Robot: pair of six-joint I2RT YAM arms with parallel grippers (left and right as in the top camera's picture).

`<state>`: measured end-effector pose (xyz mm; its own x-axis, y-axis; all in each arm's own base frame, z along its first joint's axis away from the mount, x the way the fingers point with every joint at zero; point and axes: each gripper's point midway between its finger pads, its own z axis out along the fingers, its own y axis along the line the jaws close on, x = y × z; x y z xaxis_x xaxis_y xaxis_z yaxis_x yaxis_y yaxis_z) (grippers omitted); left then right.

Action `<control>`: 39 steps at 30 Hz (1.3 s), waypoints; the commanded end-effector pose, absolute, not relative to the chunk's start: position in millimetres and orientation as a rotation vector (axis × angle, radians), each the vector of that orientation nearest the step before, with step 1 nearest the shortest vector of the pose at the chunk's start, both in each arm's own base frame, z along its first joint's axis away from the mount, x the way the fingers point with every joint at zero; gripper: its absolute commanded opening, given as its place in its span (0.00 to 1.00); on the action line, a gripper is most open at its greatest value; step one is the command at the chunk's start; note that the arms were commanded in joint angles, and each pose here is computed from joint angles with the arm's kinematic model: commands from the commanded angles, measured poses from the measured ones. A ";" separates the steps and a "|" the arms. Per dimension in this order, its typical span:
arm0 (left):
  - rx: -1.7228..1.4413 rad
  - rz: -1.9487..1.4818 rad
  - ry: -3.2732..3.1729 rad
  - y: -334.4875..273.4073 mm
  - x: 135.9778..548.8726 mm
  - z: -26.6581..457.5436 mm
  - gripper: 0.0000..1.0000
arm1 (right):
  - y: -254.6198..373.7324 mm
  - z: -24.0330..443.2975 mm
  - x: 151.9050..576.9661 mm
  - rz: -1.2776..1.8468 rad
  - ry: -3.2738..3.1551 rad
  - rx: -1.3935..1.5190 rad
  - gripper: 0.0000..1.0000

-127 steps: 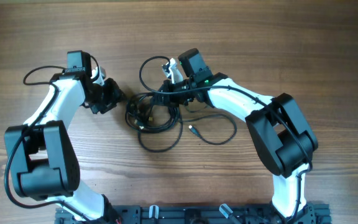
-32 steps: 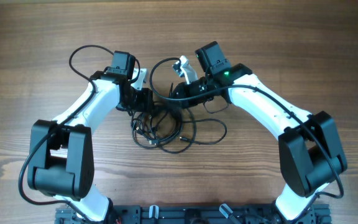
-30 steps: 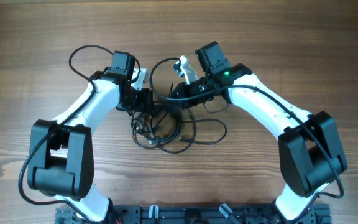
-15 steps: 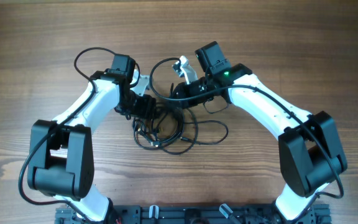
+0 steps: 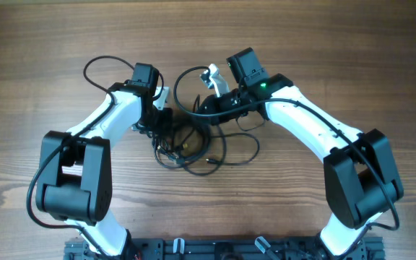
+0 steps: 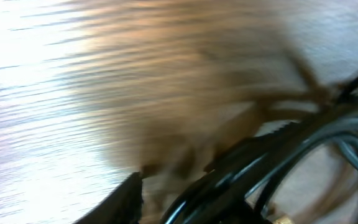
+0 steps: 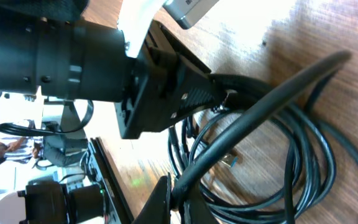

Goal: Untangle cables
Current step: 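Pull the right gripper far right, drawing out a single cable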

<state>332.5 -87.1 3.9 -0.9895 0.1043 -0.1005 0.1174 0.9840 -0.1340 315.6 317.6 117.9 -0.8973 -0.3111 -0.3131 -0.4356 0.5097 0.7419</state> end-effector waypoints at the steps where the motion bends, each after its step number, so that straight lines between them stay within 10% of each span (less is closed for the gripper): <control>1: -0.159 0.110 3.019 -40.2 338.8 -2.2 0.29 | 320.5 189.7 310.8 1.524 2.369 -0.726 0.04; 13: -0.526 0.124 3.016 6.5 331.8 -2.9 0.22 | 202.1 333.6 311.7 1.118 2.091 -0.462 0.04; 23: -0.559 0.123 3.009 7.5 331.9 -2.9 0.22 | 50.7 302.6 324.4 0.533 2.268 0.136 0.04; 30: -0.561 0.124 3.009 7.9 331.8 -2.9 0.22 | -129.8 277.5 279.1 -0.227 2.075 1.129 0.04; 39: -0.561 0.124 3.009 7.8 331.7 -2.9 0.22 | -211.0 267.1 232.7 -0.352 1.748 1.634 0.04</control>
<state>335.1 0.8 2.0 -0.9373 -0.3346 -0.0972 -0.3392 0.9401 0.0347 243.5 -190.5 271.3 -0.0901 0.7452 -0.6608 0.9186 0.3185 0.2338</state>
